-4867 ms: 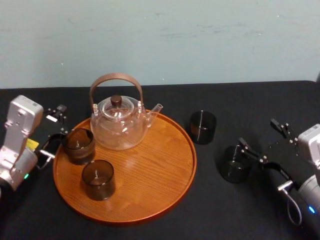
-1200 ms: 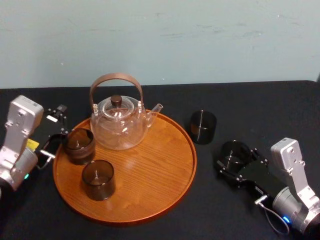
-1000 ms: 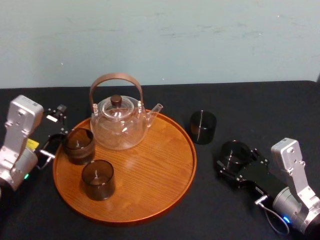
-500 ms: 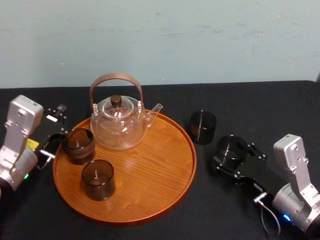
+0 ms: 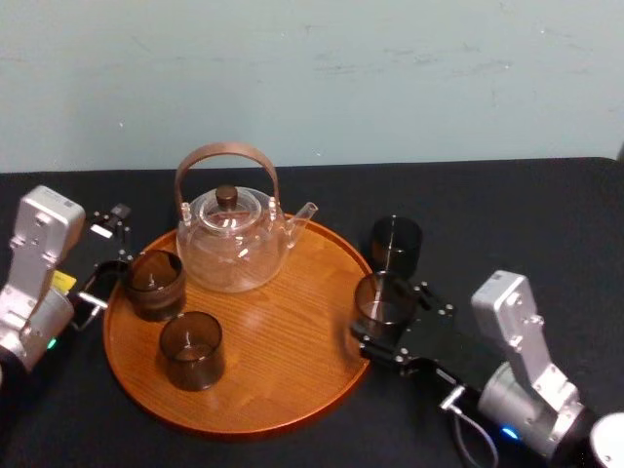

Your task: Pick up the glass from the table and place it on the tray.

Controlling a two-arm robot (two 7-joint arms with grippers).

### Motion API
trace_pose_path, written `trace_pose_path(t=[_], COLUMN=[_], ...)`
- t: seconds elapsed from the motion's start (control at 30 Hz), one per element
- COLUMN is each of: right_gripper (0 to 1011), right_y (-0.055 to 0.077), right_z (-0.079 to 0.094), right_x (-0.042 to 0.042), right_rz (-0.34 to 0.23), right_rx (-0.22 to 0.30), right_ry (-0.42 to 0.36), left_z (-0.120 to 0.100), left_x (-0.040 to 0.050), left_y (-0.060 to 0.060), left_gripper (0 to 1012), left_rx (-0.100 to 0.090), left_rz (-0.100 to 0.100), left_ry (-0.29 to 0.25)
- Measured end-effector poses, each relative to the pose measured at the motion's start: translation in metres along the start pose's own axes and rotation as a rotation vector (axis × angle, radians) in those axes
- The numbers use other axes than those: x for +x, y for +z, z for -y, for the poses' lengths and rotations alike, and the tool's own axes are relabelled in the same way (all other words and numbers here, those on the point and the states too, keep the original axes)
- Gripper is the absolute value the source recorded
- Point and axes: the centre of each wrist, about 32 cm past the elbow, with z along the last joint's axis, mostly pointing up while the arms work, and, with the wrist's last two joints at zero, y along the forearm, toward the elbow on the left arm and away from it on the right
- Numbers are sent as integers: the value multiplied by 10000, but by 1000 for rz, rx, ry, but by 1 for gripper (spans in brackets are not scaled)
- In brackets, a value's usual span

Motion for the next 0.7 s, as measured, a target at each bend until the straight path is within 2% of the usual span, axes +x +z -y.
trace_pose_path(t=[0.3,0.7], right_gripper=[918,918], right_y=[-30,-67], right_z=[-248,-500], right_x=[-105,-192], right_rz=[-12,-26], right_rx=[-1,-8], right_ry=[64,123], left_z=[0,0], left_x=[0,0], left_y=[0,0], left_gripper=[0,0], left_rx=[0,0], left_rz=[0,0], left_ry=[0,0])
